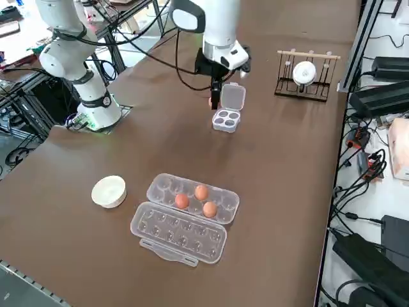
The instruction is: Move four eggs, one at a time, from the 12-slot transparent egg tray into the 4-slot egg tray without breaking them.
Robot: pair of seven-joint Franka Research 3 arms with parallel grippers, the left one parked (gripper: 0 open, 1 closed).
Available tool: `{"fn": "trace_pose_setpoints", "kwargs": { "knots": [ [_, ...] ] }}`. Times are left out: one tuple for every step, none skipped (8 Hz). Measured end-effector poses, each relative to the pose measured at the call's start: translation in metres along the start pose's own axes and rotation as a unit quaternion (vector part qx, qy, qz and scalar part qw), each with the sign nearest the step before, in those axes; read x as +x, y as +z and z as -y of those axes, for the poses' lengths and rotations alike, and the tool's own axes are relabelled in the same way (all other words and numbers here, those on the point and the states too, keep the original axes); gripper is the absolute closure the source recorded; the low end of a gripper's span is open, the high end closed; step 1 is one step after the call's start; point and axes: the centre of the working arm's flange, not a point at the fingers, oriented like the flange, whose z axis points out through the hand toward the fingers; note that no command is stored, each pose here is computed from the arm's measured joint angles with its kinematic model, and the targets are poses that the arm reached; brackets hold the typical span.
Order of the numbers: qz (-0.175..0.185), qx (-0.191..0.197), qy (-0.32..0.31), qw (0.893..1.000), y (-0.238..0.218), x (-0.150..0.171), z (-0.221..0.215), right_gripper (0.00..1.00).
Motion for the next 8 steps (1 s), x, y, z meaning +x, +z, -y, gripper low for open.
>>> {"fn": "trace_pose_setpoints", "kwargs": {
  "knots": [
    [-0.009,-0.007,0.028,1.000,0.013,0.009,0.028,0.43],
    [-0.017,-0.013,0.052,0.998,0.029,0.018,0.050,0.43],
    [-0.020,-0.017,0.072,0.997,0.045,0.025,0.067,0.43],
    [-0.019,-0.020,0.085,0.996,0.058,0.030,0.079,0.43],
    [-0.017,-0.021,0.092,0.995,0.063,0.031,0.084,0.43],
    [-0.016,-0.021,0.102,0.994,0.064,0.031,0.084,0.43],
    [-0.018,-0.021,0.112,0.993,0.063,0.031,0.083,0.43],
    [-0.019,-0.021,0.117,0.993,0.061,0.031,0.089,0.43]
  ]
}}
